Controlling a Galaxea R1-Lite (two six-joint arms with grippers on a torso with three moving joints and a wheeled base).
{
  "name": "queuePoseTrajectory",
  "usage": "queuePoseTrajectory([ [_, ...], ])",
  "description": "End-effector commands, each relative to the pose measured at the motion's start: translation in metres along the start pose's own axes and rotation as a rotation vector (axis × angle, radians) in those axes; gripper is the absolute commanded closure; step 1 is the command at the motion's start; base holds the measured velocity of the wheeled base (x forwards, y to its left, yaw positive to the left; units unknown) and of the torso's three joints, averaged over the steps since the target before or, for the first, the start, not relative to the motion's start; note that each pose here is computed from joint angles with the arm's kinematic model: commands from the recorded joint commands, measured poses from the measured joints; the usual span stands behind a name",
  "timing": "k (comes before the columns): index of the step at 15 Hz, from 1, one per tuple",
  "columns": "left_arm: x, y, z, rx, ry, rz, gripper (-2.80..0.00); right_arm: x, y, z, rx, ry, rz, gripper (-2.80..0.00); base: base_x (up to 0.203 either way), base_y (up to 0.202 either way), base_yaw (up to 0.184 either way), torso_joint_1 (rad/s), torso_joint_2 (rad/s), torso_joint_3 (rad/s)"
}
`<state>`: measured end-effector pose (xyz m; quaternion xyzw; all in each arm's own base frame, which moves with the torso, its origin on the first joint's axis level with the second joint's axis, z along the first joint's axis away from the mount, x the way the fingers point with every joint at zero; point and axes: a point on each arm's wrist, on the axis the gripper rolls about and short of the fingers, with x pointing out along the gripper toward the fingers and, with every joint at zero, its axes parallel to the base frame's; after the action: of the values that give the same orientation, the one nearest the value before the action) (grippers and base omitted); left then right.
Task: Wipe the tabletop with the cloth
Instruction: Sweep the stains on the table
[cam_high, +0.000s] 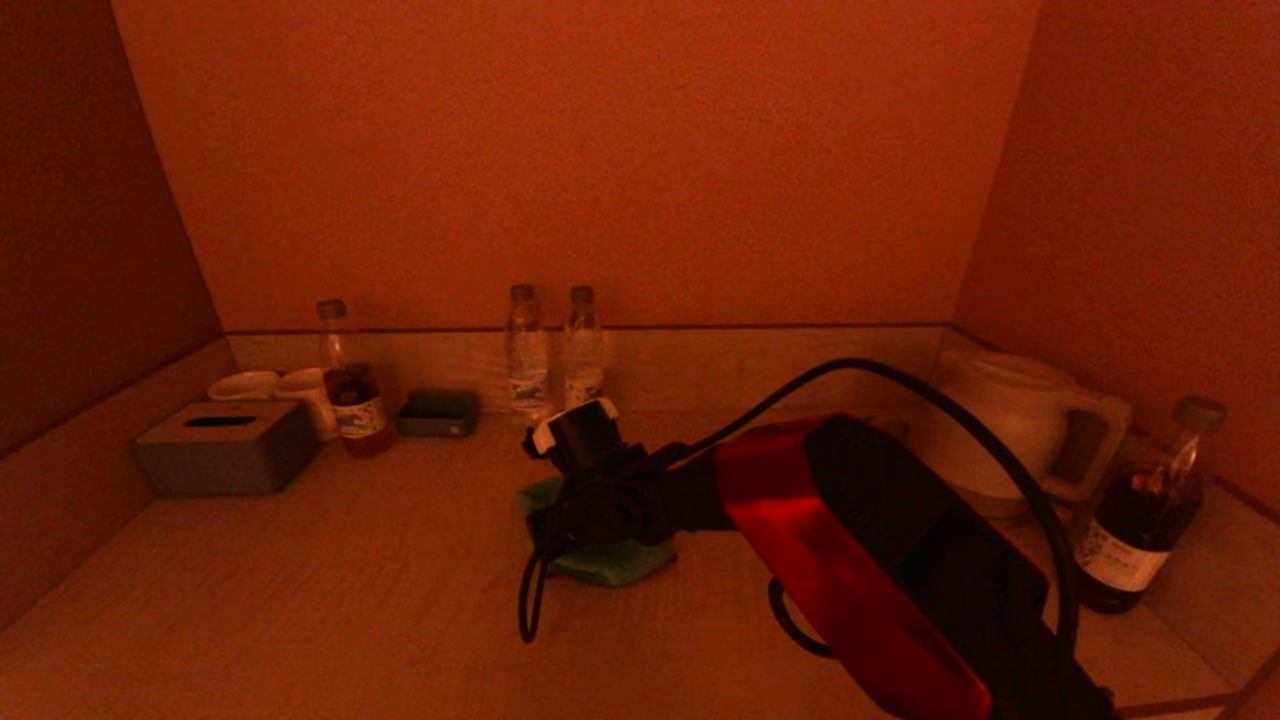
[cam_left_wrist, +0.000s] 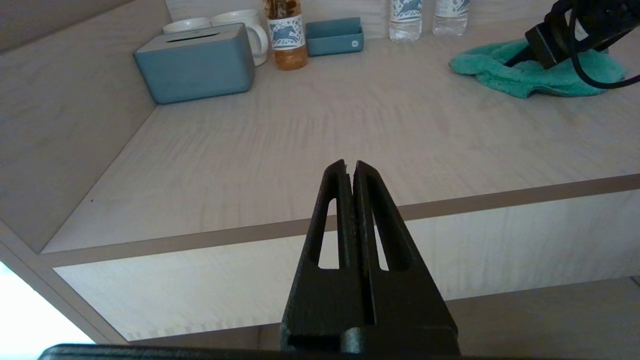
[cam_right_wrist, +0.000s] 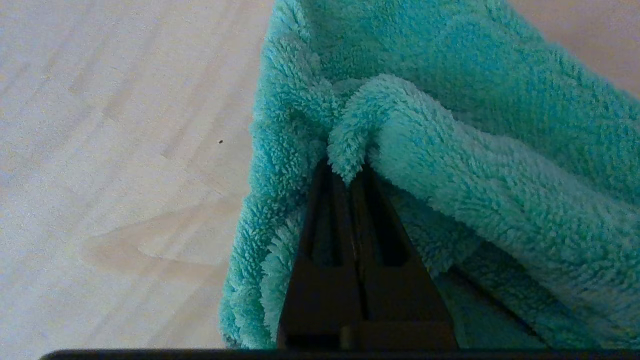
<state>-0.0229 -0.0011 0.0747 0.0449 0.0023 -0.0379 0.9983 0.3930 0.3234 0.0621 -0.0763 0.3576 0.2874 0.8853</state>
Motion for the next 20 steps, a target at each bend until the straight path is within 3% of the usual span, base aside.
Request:
queuePoseTrajectory([
  [1, 0.000, 0.000, 0.000, 0.001, -0.001, -0.001, 0.00, -0.004, -0.002, 0.000, 0.037, 0.018, -0.006, 0.00, 0.000, 0.000, 0.000, 0.000, 0.00, 0.000],
  [7, 0.000, 0.000, 0.000, 0.001, -0.001, -0.001, 0.00, -0.024, 0.005, 0.005, 0.064, 0.032, 0.001, 0.00, 0.000, 0.000, 0.000, 0.000, 0.00, 0.000],
  [12, 0.000, 0.000, 0.000, 0.001, -0.001, -0.001, 0.00, -0.039, 0.045, 0.006, 0.000, 0.021, 0.064, 0.00, 0.000, 0.000, 0.000, 0.000, 0.00, 0.000],
  [14, 0.000, 0.000, 0.000, 0.001, -0.001, -0.001, 0.00, -0.040, 0.050, 0.005, -0.009, 0.023, 0.072, 0.00, 0.000, 0.000, 0.000, 0.000, 0.00, 0.000],
  [16, 0.000, 0.000, 0.000, 0.001, -0.001, -0.001, 0.00, -0.043, 0.084, -0.003, -0.063, 0.033, 0.124, 0.00, 0.000, 0.000, 0.000, 0.000, 0.00, 0.000],
  [20, 0.000, 0.000, 0.000, 0.001, -0.001, -0.001, 0.00, -0.047, 0.105, -0.008, -0.094, 0.036, 0.156, 0.00, 0.000, 0.000, 0.000, 0.000, 0.00, 0.000],
])
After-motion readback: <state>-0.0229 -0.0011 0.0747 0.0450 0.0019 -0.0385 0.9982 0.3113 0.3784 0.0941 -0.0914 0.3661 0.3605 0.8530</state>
